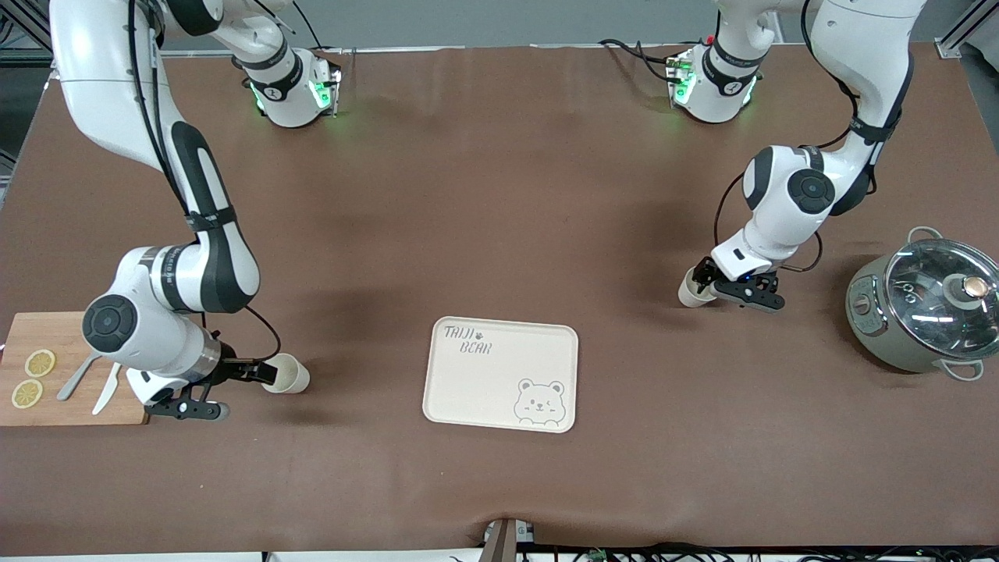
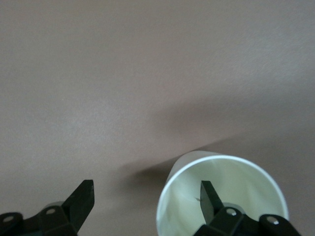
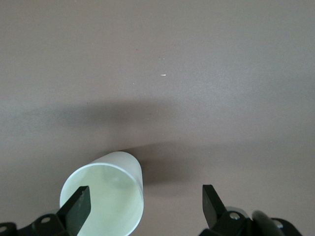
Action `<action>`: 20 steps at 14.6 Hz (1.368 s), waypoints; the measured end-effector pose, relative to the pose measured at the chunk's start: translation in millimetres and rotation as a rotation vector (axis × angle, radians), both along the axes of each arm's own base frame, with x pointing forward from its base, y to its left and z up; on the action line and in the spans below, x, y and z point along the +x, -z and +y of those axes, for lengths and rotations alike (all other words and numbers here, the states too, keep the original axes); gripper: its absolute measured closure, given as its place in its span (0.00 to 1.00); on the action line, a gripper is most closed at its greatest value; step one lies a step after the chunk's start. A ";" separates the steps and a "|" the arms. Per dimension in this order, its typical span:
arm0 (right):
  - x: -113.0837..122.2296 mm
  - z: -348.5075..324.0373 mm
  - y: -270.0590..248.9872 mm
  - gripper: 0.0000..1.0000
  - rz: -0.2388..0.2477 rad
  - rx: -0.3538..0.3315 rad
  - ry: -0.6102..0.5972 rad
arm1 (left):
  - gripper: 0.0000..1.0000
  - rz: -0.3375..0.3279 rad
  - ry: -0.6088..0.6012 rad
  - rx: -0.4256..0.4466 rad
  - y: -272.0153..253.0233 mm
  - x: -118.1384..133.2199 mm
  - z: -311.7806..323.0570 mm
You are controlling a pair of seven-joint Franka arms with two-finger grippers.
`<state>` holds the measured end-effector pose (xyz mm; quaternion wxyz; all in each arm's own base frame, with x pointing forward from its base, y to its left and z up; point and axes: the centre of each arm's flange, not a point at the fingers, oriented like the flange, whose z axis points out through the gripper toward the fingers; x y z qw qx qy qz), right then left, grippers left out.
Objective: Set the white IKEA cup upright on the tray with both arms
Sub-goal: 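Lower both grippers around the white cups and close them on the rims, then lift the cup with the left gripper and carry it over the tray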
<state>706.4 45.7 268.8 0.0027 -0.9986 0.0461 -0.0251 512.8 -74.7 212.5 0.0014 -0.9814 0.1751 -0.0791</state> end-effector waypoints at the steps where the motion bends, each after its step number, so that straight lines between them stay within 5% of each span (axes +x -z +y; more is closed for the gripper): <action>1: 0.2 -0.1 4.2 0.00 0.000 -0.001 0.000 | 0.11 0.000 -0.008 0.000 0.8 0.0 4.8; 9: -2.4 2.1 39.6 0.00 -0.014 -0.008 -0.017 | 0.90 -0.017 -0.011 -0.001 -2.5 2.4 12.4; 18: -6.5 7.7 62.4 0.00 -0.019 -0.011 -0.027 | 0.92 -0.009 -0.092 -0.046 -29.9 20.5 -39.3; 20: -6.4 7.5 62.5 0.17 -0.019 -0.012 -0.026 | 0.92 0.043 -0.127 -0.050 -57.7 36.8 -70.0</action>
